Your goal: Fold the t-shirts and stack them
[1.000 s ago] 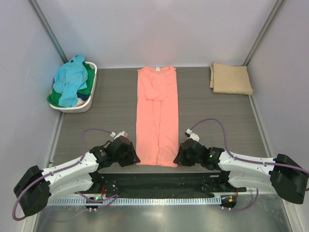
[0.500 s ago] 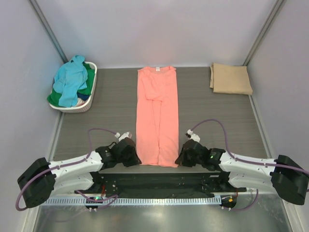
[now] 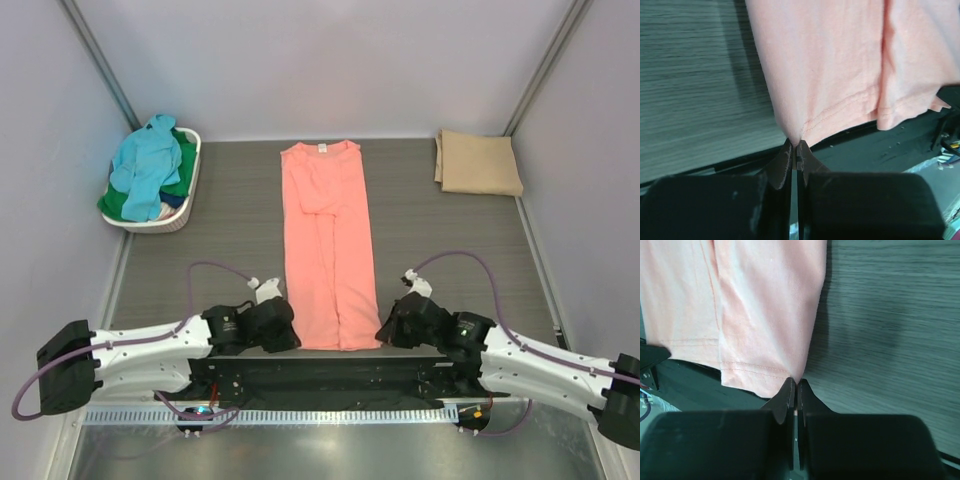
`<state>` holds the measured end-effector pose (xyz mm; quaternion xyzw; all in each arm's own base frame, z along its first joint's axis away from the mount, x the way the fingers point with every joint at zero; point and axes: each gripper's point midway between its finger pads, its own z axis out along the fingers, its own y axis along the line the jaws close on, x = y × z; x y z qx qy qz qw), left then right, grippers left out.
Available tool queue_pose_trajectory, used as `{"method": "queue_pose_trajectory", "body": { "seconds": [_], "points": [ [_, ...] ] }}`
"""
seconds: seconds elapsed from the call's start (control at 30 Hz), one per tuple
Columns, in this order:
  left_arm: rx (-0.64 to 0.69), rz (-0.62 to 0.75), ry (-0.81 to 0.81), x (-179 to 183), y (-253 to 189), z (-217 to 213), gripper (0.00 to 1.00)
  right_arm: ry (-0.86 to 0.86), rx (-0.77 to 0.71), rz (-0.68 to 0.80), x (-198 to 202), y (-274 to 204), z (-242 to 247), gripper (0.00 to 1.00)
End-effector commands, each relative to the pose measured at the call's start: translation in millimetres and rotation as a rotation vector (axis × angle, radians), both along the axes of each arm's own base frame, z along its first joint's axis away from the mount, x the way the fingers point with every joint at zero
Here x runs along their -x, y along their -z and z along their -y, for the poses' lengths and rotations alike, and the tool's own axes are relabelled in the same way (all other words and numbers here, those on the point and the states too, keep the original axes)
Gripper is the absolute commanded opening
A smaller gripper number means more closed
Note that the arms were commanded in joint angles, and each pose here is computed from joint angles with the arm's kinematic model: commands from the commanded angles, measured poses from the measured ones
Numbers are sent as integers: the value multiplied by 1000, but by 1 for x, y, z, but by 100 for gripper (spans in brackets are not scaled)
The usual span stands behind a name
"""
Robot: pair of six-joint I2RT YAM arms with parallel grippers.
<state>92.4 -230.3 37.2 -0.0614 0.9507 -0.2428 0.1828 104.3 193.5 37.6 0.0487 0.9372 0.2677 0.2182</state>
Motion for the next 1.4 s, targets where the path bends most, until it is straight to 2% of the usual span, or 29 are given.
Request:
{"method": "queue_pose_trajectory", "body": {
  "seconds": [0.0, 0.17, 0.23, 0.27, 0.3, 0.37, 0.43, 0.5, 0.7, 0.77, 0.93, 1.07, 1.1, 1.37],
  "points": [
    [-16, 49, -39, -9, -30, 0, 0, 49, -12, 49, -8, -26, 5, 1],
    [-18, 173, -57, -33, -81, 7, 0, 70, -2, 166, -32, -67, 0, 1],
    [-78, 213, -47, -40, -91, 0, 0, 62, 63, 211, -44, -73, 1, 1],
    [-76, 255, -67, -50, -109, 2, 0, 79, 70, 265, -56, -91, -1, 1],
    [-131, 267, -58, -57, -109, -3, 0, 77, 118, 267, -64, -89, -2, 1],
    [-142, 296, -63, -72, -126, -1, 0, 84, 163, 328, -89, -112, -2, 1],
    [-193, 311, -59, -91, -128, -6, 0, 80, 227, 329, -108, -113, -2, 1],
    [-180, 320, -91, -114, -139, -7, 0, 97, 245, 377, -138, -133, 3, 1],
    [-228, 324, -93, -176, -141, -15, 0, 115, 343, 418, -216, -150, 8, 1],
    [-237, 310, -97, -199, -140, -19, 0, 116, 329, 436, -237, -159, 4, 1],
    [-244, 288, -113, -249, -135, -25, 0, 122, 348, 386, -287, -136, 5, 1],
    [-242, 268, -112, -283, -130, -22, 0, 119, 318, 381, -319, -132, 2, 1],
    [-257, 244, -113, -291, -118, -25, 0, 120, 315, 379, -324, -131, 2, 1],
    [-255, 189, -130, -331, -93, -30, 0, 93, 290, 321, -367, -100, -1, 1]
  ]
}}
